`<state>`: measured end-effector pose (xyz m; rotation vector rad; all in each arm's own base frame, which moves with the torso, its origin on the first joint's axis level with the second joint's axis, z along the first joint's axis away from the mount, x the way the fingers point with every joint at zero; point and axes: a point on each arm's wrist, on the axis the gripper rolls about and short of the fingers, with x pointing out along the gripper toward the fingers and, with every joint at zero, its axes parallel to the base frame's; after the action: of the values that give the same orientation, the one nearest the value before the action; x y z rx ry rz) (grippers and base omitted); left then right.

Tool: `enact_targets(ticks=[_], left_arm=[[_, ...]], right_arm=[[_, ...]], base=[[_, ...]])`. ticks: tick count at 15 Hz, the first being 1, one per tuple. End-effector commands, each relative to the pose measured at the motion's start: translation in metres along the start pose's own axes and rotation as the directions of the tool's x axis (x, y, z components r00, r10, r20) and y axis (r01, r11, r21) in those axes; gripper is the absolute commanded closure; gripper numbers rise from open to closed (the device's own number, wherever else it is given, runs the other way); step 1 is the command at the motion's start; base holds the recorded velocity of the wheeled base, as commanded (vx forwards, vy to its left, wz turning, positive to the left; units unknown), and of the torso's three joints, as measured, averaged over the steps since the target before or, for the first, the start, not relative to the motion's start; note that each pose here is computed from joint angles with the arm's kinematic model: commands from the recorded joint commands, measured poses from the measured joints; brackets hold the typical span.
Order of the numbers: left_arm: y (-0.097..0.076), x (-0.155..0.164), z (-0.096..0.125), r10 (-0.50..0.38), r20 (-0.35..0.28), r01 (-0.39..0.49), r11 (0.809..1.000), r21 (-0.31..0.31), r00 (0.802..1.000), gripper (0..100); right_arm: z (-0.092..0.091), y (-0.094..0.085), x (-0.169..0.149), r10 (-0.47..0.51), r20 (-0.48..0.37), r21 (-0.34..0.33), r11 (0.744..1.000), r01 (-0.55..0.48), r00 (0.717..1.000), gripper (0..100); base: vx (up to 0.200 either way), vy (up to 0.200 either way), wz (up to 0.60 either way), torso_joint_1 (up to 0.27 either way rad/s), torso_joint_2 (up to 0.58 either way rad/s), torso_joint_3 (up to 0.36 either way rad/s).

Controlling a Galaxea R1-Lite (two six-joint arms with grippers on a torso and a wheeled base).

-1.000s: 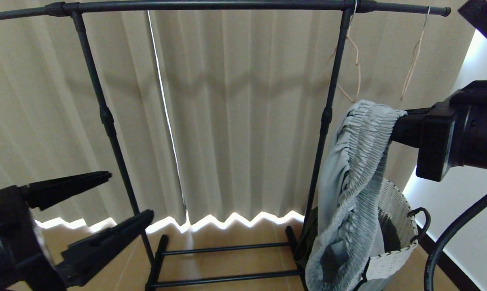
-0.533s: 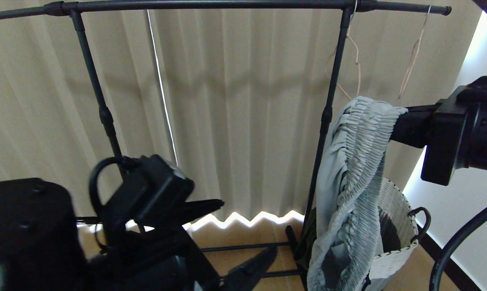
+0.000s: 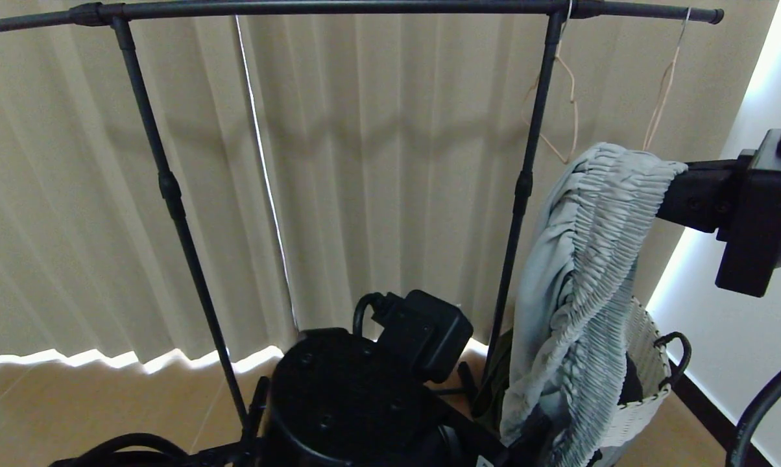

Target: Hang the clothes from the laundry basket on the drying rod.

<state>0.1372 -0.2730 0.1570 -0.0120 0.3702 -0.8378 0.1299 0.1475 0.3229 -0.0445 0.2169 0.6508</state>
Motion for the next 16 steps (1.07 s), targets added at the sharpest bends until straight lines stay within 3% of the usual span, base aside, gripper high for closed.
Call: enact_targets(ticks=[1,7,8,10,12,13,16], left_arm=[[0.002,0.023,-0.017,0.062,-0.057,-0.062,0.998,0.003,0.996,0],[0.01,0.024,-0.037,0.15,-0.11,-0.148,0.989,0.027,0.983,0],[0.011,0.021,-0.038,0.151,-0.111,-0.148,0.989,0.029,0.982,100],[0.012,0.015,-0.04,0.178,-0.11,-0.174,0.984,0.04,0.978,100],[0.011,0.006,-0.046,0.247,-0.102,-0.24,0.968,0.076,0.964,100],[0.009,-0.016,-0.051,0.287,-0.085,-0.278,0.955,0.106,0.954,100],[0.011,-0.066,-0.017,0.228,0.06,-0.23,0.973,0.028,0.972,100]], right_arm=[[-0.001,-0.001,-0.005,0.0,0.004,0.0,1.0,0.0,1.0,100],[-0.003,-0.002,-0.006,-0.005,0.002,-0.002,1.0,0.005,1.0,100],[-0.002,-0.002,-0.005,-0.005,0.002,-0.003,1.0,0.005,1.0,100],[-0.003,-0.002,-0.004,-0.007,-0.001,-0.005,1.0,0.007,1.0,100],[-0.003,-0.003,-0.004,-0.013,-0.004,-0.005,1.0,0.013,1.0,100],[-0.003,-0.008,-0.003,-0.038,-0.005,0.001,0.999,0.038,0.999,100],[-0.004,-0.01,0.0,-0.052,-0.009,0.006,0.999,0.052,0.999,100]], base=[[0.0,0.0,0.0,0.0,0.0,0.0],[0.0,0.0,0.0,0.0,0.0,0.0],[0.0,0.0,0.0,0.0,0.0,0.0],[0.0,0.0,0.0,0.0,0.0,0.0],[0.0,0.0,0.0,0.0,0.0,0.0],[0.0,0.0,0.0,0.0,0.0,0.0],[0.0,0.0,0.0,0.0,0.0,0.0]])
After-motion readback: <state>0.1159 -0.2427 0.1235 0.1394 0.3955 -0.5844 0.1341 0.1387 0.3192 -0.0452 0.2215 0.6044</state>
